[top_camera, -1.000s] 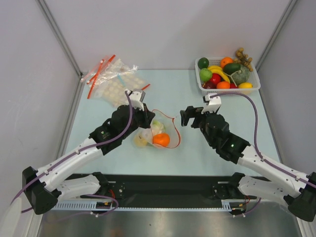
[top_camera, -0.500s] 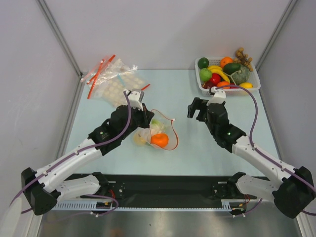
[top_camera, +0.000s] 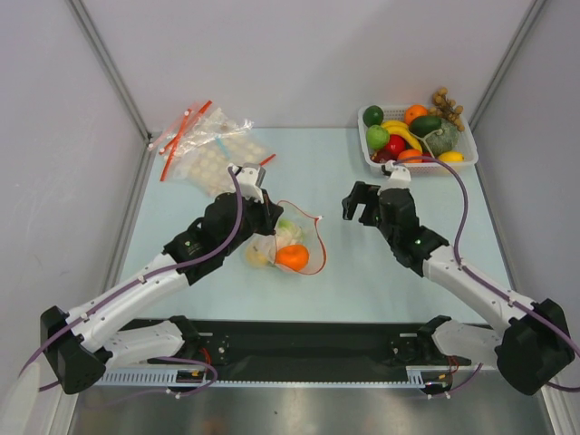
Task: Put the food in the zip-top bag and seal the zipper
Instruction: Pick up the fake fruit from the bin.
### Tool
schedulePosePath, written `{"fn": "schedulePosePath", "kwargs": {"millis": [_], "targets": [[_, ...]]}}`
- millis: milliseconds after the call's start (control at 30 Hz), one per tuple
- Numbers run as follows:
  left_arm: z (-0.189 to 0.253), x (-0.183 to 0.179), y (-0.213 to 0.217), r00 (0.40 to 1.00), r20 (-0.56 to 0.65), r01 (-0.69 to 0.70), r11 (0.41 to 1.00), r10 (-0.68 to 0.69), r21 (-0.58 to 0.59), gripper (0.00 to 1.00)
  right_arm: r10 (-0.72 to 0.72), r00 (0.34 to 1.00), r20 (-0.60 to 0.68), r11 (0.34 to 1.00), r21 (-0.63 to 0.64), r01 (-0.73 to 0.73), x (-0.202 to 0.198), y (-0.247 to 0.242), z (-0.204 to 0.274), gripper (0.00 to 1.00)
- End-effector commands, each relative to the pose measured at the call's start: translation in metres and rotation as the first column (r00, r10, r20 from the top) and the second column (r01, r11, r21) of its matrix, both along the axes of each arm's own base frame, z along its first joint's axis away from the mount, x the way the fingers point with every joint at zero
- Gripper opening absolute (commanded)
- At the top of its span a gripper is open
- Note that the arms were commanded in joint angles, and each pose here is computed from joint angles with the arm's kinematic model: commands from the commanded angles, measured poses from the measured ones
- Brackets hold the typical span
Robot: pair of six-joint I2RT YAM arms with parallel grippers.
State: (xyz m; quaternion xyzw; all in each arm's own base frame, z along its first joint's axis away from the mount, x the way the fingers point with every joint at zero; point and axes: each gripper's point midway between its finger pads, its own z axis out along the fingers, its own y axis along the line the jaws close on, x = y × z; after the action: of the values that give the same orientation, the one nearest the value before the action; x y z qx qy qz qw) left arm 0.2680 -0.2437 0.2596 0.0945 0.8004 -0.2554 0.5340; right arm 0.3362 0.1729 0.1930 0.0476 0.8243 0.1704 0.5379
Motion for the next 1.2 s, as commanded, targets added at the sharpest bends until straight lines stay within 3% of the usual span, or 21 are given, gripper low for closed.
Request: {"fn": "schedulePosePath", "kwargs": {"millis": [0,233,533,700,867,1167], "targets": [[0.019,0.004,-0.001,0.999,0.045,-0.010,0.999,0.012,-0.049,0.00,-0.010,0.995,0.098,0.997,0.074,0.002,-0.008,-0.006,0.031,0.99],[0.019,0.004,-0.001,0.999,0.043,-0.008,0.999,0.011,-0.048,0.00,-0.052,0.980,0.190,0.992,0.125,0.029,-0.018,-0.020,0.052,1.00],[0.018,0.005,-0.001,0.999,0.042,-0.011,0.999,0.013,-0.044,0.01,-0.078,0.995,0.069,0.993,0.089,0.072,0.006,-0.026,0.016,1.00],[0.018,0.006,0.000,0.999,0.046,-0.019,0.999,0.021,-0.040,0.00,-0.134,0.988,0.079,0.989,0.074,0.129,0.017,-0.042,0.020,0.98],[0.019,0.005,-0.001,0.999,0.043,-0.010,0.999,0.012,-0.040,0.00,-0.251,0.960,0.125,0.968,0.036,0.248,0.050,-0.073,0.044,0.95],[0.018,0.007,0.000,0.999,0.049,-0.021,0.999,0.023,-0.045,0.00,-0.320,0.945,0.066,0.947,0.063,0.316,0.145,-0.091,0.047,0.98]]}}
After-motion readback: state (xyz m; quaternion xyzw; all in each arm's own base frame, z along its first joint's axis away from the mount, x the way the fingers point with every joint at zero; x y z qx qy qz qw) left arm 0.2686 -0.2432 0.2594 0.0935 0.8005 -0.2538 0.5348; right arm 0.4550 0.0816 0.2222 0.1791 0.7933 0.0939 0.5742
